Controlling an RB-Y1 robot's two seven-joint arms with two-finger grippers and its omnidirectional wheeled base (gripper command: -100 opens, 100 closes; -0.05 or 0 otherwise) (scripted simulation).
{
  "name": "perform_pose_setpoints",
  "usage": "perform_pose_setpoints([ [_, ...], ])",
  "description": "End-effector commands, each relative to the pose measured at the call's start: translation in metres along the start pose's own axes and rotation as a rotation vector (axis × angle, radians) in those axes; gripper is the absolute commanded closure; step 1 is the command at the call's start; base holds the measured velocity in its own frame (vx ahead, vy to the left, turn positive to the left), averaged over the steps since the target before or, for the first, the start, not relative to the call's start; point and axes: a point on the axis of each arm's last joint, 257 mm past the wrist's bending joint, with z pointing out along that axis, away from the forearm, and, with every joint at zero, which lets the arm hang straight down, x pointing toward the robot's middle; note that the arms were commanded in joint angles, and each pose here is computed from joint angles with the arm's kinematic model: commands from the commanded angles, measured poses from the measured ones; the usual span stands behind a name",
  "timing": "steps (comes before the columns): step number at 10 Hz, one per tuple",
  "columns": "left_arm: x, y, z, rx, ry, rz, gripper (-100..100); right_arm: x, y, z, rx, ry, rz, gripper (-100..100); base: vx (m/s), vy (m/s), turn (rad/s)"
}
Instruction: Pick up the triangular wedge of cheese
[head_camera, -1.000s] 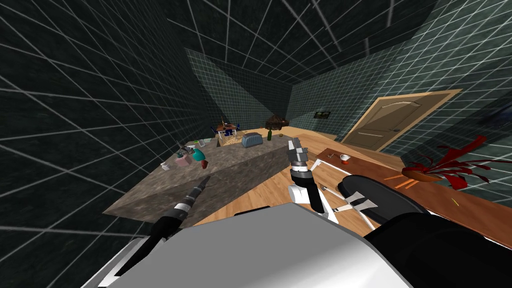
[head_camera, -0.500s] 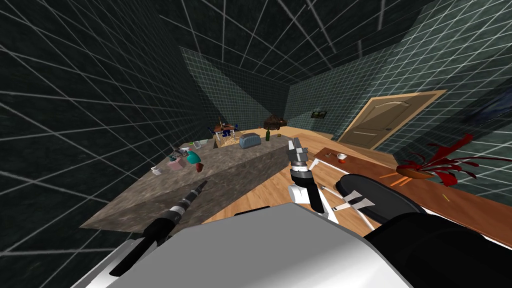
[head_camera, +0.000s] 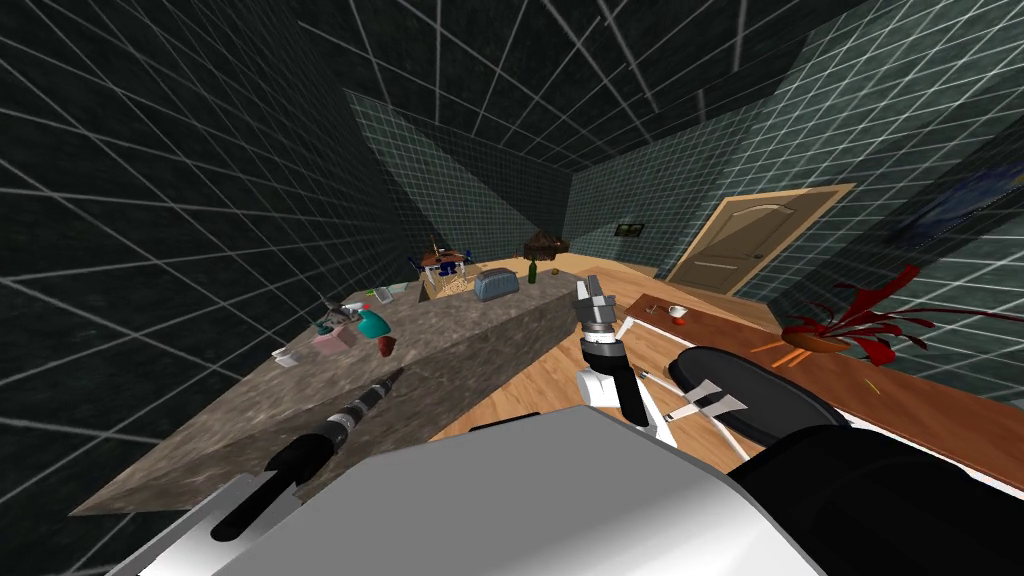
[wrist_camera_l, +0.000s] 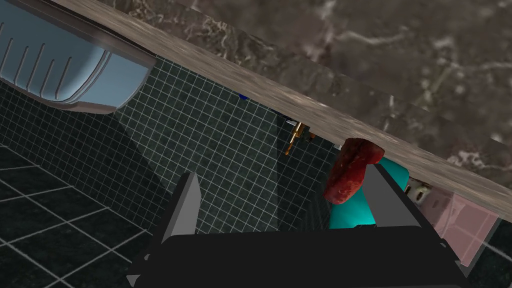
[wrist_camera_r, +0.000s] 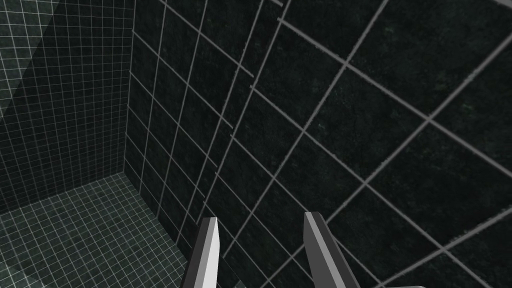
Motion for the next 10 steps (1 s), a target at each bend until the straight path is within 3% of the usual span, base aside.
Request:
perform_pose_setpoints([
  [1, -0.005, 0.013, -0.001, -0.037, 0.008, 0.027, -100, 0.000, 0.000, 0.000, 0.000, 0.000, 0.000, 0, 0.089, 0.015, -0.029],
  [3, -0.017, 0.044, -0.002, -0.123, 0.026, 0.096, -100, 0.000, 0.000, 0.000, 0.000, 0.000, 0.000, 0, 0.104, 0.014, -0.078],
  [4, -0.017, 0.044, -0.002, -0.123, 0.026, 0.096, -100, 0.000, 0.000, 0.000, 0.000, 0.000, 0.000, 0, 0.087, 0.029, -0.023],
  [10, -0.064, 0.116, -0.012, -0.335, 0.046, 0.266, -100, 0.000, 0.000, 0.000, 0.000, 0.000, 0.000, 0, 0.111, 0.029, -0.068],
])
